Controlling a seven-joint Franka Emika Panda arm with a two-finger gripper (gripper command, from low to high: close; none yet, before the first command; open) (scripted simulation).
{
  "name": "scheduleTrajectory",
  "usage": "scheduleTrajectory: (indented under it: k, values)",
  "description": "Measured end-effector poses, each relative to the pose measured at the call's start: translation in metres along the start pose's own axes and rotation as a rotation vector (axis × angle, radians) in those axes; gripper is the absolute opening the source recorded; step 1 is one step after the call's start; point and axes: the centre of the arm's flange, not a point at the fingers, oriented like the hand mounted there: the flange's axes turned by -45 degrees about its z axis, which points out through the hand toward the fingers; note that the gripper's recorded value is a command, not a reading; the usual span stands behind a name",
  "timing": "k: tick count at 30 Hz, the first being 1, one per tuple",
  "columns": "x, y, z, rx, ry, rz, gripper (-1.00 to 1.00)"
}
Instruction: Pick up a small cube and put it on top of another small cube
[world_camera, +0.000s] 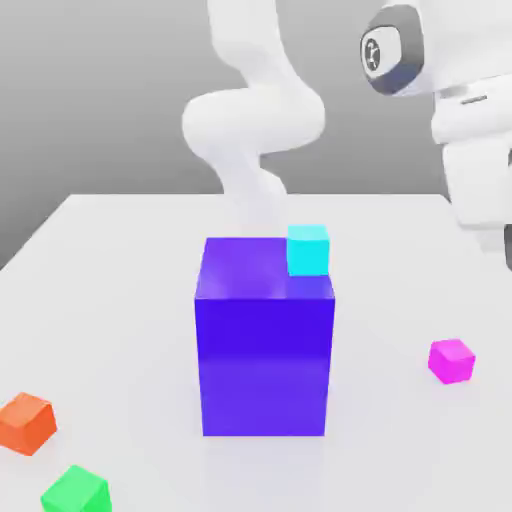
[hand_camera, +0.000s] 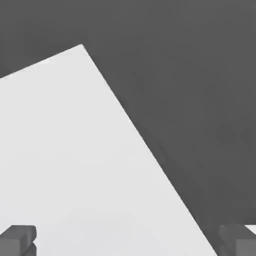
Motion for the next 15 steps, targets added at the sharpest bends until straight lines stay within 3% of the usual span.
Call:
scheduleTrajectory:
  k: [9, 15]
  values:
    - [-0.023, -0.138, 0.127, 0.16, -0.177, -0.54, 0.0]
    - [-0.044, -0.153, 0.186, 0.175, -0.202, -0.596, 0.0]
